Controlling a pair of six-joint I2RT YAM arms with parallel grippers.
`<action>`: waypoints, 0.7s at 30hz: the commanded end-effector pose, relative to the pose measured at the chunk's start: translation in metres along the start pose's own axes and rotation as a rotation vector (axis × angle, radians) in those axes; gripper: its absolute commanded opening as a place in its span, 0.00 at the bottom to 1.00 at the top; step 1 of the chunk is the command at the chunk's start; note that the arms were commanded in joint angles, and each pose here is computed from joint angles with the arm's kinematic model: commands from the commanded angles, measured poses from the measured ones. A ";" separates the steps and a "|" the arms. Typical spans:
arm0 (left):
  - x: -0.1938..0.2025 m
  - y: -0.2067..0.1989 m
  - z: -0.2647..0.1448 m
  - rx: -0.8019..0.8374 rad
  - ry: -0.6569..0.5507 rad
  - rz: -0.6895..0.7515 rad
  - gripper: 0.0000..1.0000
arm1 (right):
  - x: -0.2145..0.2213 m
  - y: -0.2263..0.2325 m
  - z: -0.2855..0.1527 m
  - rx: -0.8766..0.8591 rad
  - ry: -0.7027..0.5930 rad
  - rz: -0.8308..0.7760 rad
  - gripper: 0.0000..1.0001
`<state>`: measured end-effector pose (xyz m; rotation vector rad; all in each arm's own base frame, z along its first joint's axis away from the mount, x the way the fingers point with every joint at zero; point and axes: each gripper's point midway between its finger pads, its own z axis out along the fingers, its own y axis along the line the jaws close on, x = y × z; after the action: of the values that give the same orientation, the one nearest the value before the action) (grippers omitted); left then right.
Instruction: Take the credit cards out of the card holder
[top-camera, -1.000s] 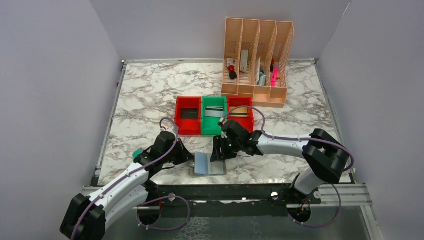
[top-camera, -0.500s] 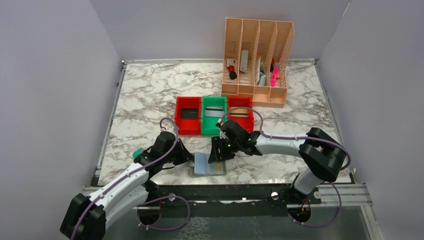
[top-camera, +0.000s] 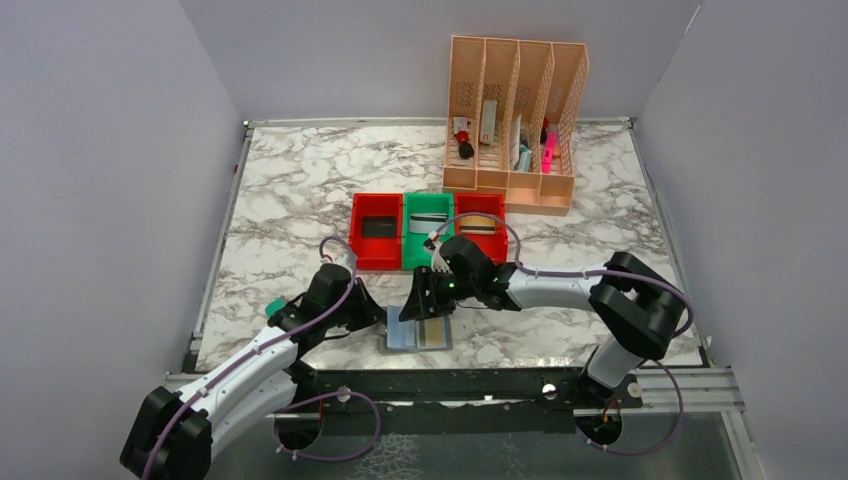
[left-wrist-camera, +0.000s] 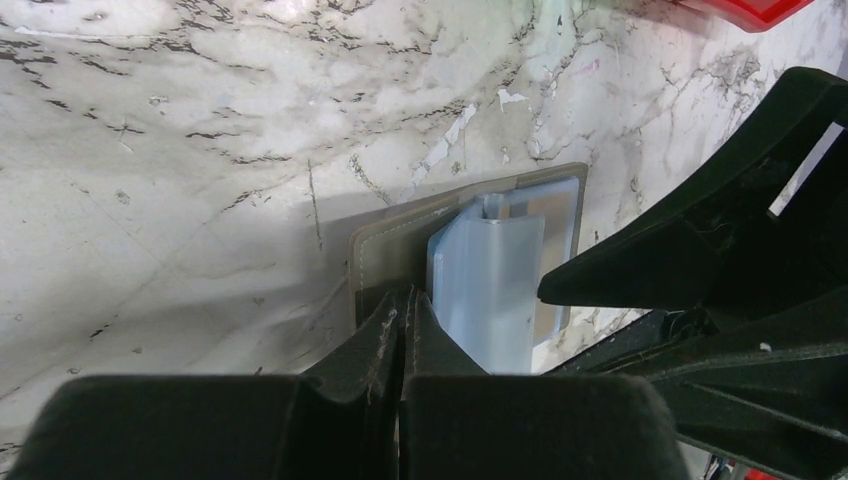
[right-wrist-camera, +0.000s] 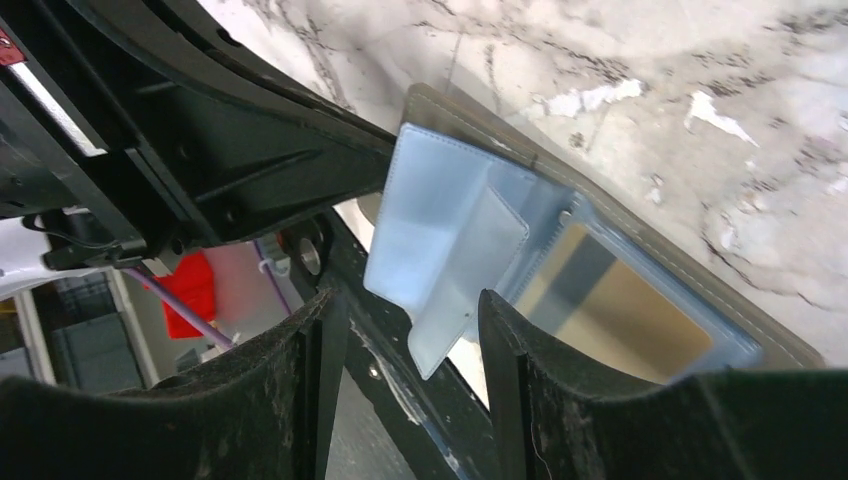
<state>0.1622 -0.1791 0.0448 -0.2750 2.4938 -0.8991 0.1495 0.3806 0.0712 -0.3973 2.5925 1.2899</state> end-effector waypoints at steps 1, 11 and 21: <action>0.002 -0.002 0.002 0.025 -0.006 -0.010 0.00 | -0.001 0.024 0.009 -0.132 0.020 0.001 0.56; 0.008 -0.001 0.003 0.049 -0.016 -0.051 0.00 | -0.006 0.039 0.013 -0.203 0.034 -0.029 0.57; -0.001 -0.006 0.003 0.044 -0.040 -0.054 0.00 | -0.017 -0.021 -0.011 0.170 -0.086 -0.058 0.58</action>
<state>0.1560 -0.1808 0.0368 -0.3391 2.4821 -0.9446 0.1532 0.3949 0.0738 -0.4324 2.5636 1.3481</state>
